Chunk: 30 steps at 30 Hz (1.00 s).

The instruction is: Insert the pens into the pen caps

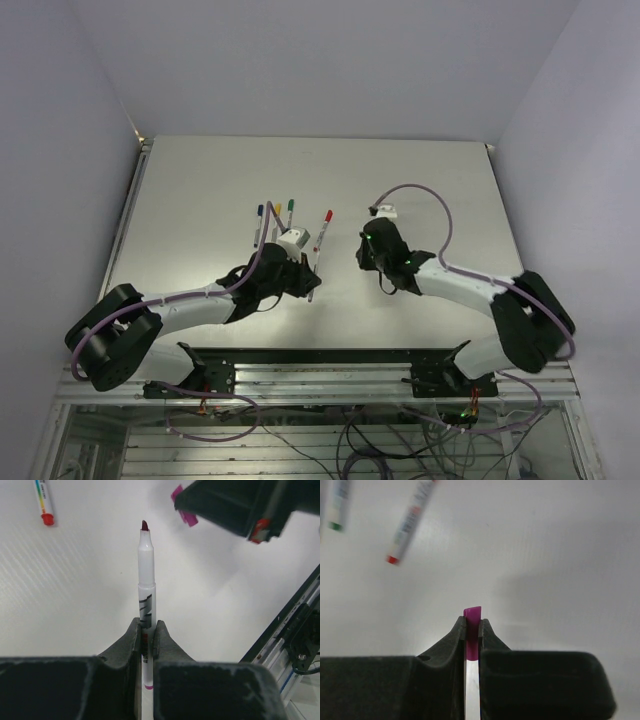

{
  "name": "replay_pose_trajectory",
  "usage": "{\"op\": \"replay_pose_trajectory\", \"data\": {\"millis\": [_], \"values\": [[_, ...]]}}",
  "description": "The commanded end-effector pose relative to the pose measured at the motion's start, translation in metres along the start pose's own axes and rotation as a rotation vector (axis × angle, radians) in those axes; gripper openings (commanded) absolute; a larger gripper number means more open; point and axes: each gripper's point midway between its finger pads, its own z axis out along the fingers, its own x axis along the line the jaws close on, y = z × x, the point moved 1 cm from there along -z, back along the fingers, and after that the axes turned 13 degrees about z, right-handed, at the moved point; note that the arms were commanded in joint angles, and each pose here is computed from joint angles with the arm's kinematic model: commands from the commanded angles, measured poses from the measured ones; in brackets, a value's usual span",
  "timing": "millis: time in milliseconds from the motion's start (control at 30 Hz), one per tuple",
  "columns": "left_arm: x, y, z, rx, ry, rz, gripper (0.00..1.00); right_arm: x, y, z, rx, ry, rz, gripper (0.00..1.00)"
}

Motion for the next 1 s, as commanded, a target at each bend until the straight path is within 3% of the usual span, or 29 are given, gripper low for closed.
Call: {"op": "replay_pose_trajectory", "data": {"millis": [0, 367, 733, 967], "values": [[-0.021, 0.021, -0.003, -0.085, -0.085, 0.035, 0.07, 0.037, 0.053, -0.037, -0.211, 0.226, 0.084, 0.0], [-0.072, 0.067, -0.002, -0.201, -0.241, 0.049, 0.07, 0.079, 0.111, -0.131, -0.509, 0.639, 0.176, 0.0], [-0.103, 0.098, -0.004, -0.282, -0.365, 0.022, 0.07, 0.095, 0.113, -0.166, -0.593, 0.867, 0.213, 0.0], [-0.105, 0.098, -0.005, -0.284, -0.368, 0.017, 0.07, 0.095, 0.114, -0.173, -0.618, 0.905, 0.232, 0.0]]}}
